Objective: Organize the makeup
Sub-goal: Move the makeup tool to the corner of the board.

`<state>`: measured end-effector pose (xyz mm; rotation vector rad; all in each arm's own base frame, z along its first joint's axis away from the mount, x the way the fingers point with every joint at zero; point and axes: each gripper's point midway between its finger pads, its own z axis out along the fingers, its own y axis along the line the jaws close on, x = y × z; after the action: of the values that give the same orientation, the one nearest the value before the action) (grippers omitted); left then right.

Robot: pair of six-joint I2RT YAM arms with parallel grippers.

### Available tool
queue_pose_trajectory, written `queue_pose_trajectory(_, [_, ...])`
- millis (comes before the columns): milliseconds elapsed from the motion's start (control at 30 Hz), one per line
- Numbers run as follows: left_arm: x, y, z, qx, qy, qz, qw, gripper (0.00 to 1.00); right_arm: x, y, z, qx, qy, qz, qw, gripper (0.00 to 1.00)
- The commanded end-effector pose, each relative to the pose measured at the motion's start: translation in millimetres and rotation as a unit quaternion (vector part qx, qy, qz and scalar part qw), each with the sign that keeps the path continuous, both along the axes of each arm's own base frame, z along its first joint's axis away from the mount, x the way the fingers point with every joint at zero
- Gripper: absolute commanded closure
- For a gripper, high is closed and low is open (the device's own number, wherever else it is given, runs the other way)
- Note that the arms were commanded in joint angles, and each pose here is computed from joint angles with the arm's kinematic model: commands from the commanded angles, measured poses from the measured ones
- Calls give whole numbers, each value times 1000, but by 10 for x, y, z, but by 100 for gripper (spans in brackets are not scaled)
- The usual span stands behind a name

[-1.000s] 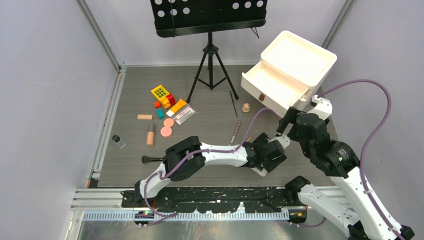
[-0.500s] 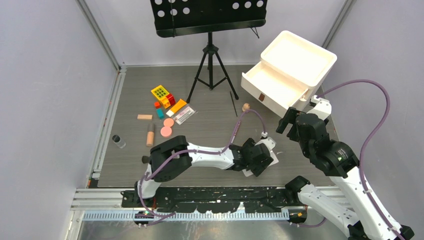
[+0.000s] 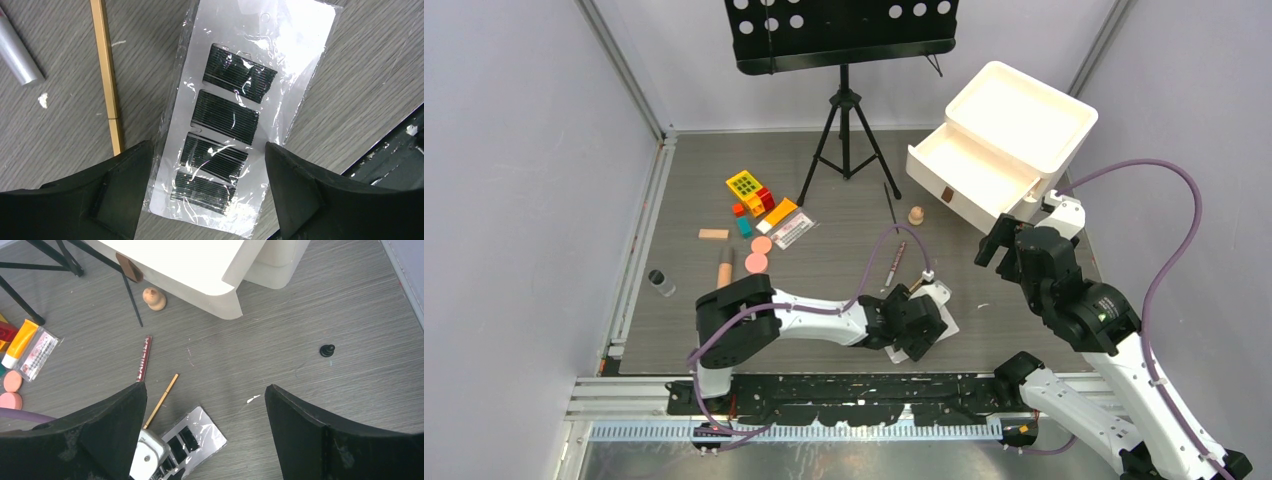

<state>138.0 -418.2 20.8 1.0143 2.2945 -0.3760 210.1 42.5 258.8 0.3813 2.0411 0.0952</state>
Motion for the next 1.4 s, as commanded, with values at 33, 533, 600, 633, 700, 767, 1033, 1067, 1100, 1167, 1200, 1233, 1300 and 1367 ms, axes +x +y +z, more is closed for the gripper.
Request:
queue_pose_trajectory(33, [-228, 830, -516, 169, 38, -1, 985, 10, 44, 31, 36, 9, -15, 0, 1000, 8])
queue_pose_trajectory(533, [-247, 993, -616, 179, 41, 29, 983, 6, 27, 257, 15, -9, 28, 77, 997, 23])
queue_pose_trajectory(600, [-281, 1099, -655, 184, 48, 45, 981, 8, 61, 307, -21, -20, 36, 82, 996, 23])
queue_pose_trajectory(633, [-301, 1149, -669, 183, 52, 55, 980, 9, 72, 355, -18, -18, 33, 87, 996, 23])
queue_pose_trajectory(700, [-344, 1262, -695, 182, 59, 74, 979, 10, 92, 505, -1, -6, 27, 108, 994, 23])
queue_pose_trajectory(767, [-376, 1374, -708, 179, 64, 95, 977, 11, 113, 637, -19, 2, 30, 121, 992, 23])
queue_pose_trajectory(1033, [-369, 1905, -635, 198, 40, 179, 963, 10, 148, 982, -158, 26, 44, 139, 989, 24])
queue_pose_trajectory(1067, [-372, 1948, -621, 201, 39, 183, 962, 9, 140, 1021, -209, 27, 51, 142, 988, 25])
queue_pose_trajectory(1100, [-377, 1981, -616, 202, 39, 187, 961, 9, 123, 1085, -234, 30, 53, 150, 987, 27])
queue_pose_trajectory(1167, [-402, 2049, -614, 207, 42, 193, 958, 8, 62, 1214, -324, 27, 59, 169, 984, 28])
queue_pose_trajectory(1200, [-410, 2079, -613, 207, 43, 200, 957, 8, 34, 1251, -353, 25, 60, 170, 983, 28])
queue_pose_trajectory(1233, [-420, 2101, -612, 204, 46, 207, 956, 8, 13, 1276, -390, 21, 61, 170, 983, 28])
queue_pose_trajectory(1300, [-434, 2155, -597, 199, 48, 223, 953, 8, -22, 1292, -473, 17, 67, 161, 984, 28])
queue_pose_trajectory(1367, [-433, 2197, -565, 188, 50, 247, 949, 8, -41, 1287, -570, 28, 75, 143, 986, 28])
